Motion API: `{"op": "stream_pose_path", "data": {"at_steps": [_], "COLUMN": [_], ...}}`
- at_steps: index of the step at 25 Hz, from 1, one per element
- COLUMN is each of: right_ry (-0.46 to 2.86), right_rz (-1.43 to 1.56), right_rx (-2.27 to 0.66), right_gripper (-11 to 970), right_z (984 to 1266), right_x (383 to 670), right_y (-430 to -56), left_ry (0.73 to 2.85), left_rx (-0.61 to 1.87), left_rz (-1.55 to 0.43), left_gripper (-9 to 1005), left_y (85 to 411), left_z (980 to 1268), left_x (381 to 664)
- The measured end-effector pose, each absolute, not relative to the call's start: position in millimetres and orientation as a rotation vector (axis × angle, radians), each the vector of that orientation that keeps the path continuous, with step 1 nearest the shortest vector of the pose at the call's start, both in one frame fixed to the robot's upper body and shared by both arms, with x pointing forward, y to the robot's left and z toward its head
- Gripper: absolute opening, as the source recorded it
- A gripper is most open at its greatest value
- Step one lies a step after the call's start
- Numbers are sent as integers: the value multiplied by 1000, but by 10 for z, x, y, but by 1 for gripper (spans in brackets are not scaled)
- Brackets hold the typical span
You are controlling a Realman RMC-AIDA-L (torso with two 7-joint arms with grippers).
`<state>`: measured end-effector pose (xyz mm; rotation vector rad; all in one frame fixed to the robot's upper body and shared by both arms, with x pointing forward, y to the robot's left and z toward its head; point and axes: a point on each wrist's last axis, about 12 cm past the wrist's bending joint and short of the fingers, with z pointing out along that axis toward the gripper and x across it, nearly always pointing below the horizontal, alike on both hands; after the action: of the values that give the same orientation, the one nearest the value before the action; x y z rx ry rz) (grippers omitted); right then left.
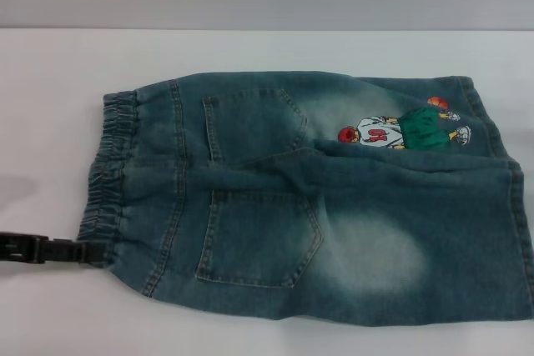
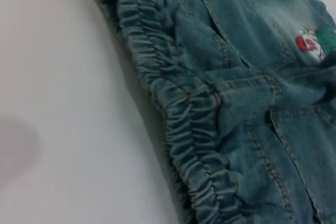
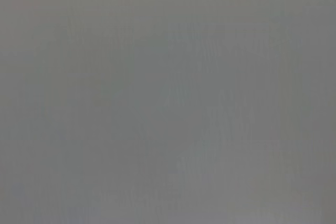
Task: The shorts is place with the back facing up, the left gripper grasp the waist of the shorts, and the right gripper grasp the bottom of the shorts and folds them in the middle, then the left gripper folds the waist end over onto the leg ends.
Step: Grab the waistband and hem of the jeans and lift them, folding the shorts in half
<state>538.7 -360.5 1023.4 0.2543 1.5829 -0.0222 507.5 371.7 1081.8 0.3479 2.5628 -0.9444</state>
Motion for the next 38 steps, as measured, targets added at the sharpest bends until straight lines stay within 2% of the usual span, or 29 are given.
{"op": "stream_pose_path", "data": {"at_steps": [26,38], "right_ry": [1580,1580], "right_rz": [-24,-24], "right_rx": [253,253], "right_gripper": [768,769], "right_z": [10237,10238], "right_x": [5382,5382], "right_y": [-3615,-3615], "left_ry": [2551,2588], "left_rx": [456,453], "left_rz": [-998,-952], "left_gripper": [840,840], "left_y": [3529,3533], "left_z": [10925,10927], "left_x": [5212,5260]}}
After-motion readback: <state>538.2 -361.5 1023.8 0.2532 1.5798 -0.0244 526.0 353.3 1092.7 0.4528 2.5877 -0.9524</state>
